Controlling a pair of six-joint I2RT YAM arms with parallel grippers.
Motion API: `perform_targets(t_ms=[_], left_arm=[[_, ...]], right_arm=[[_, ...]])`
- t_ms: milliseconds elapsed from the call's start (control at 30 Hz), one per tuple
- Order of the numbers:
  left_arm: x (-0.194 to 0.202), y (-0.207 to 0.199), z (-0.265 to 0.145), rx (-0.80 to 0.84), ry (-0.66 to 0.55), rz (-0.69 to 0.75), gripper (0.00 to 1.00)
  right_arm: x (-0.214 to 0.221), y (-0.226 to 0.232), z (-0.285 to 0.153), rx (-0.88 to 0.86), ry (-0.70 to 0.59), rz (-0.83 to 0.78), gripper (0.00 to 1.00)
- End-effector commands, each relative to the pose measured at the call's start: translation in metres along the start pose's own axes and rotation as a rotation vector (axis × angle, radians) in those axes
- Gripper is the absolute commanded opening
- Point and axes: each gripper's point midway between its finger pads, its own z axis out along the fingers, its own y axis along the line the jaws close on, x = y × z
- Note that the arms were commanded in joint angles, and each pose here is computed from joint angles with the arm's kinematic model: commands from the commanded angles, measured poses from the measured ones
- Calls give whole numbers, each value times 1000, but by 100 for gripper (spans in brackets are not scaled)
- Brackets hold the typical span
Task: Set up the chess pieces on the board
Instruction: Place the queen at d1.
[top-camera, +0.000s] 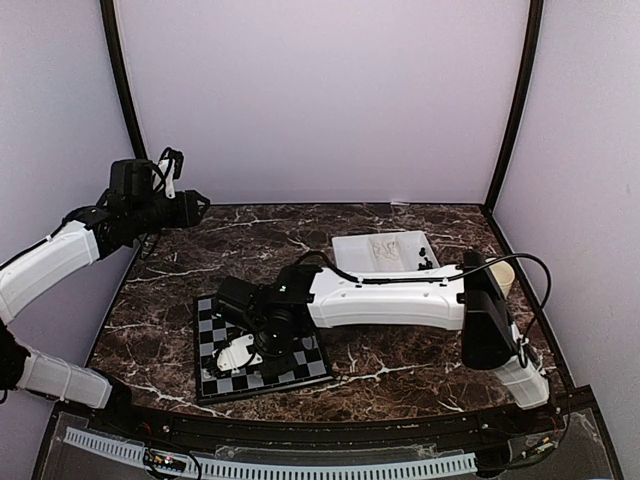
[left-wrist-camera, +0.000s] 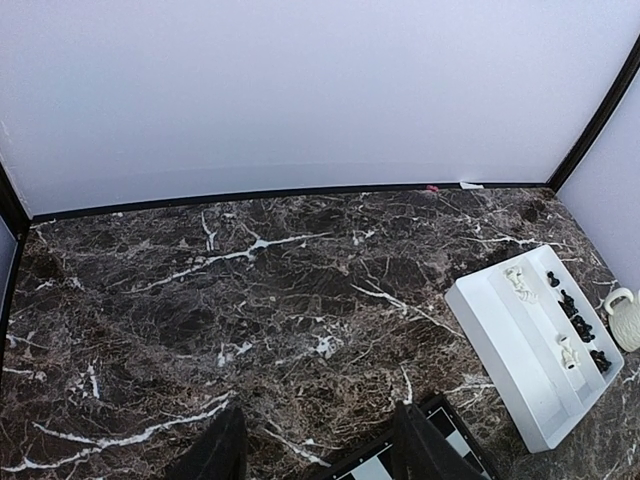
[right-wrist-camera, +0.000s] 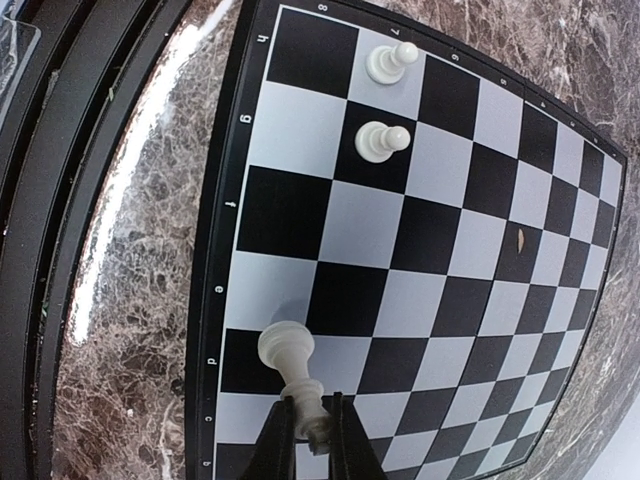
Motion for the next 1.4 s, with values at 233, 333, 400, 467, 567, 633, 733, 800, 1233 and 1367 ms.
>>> perform_targets(t_ms=[233, 333, 400, 467, 567, 633, 733, 800, 1233, 1367], left_arm=[[-2, 1, -7, 3, -19, 2, 52], [-2, 1, -7, 3, -19, 3, 52], [-1, 2, -7, 3, -16, 2, 52], [-2, 1, -6, 4, -16, 3, 52], [-2, 1, -6, 7, -16, 1, 52], [-1, 1, -6, 9, -14, 2, 52], [-2, 0, -6, 10, -15, 3, 52], [-1, 0, -6, 11, -14, 3, 52], [-1, -1, -6, 20, -13, 3, 52], [-1, -2, -6, 23, -12, 1, 52]], right_arm=[[-5, 7, 9, -15, 11, -20, 6], [-4, 8, 12, -19, 15, -23, 8], [-4, 8, 13, -23, 14, -21, 12], [-6, 10, 13, -35, 6, -13, 19], [-9, 12, 13, -50, -9, -3, 27], [-10, 14, 14, -63, -17, 3, 29], [-10, 14, 16, -74, -18, 10, 26], [-12, 16, 17, -94, -34, 18, 23], [-20, 14, 19, -113, -69, 31, 11], [-20, 14, 21, -117, -65, 31, 11]])
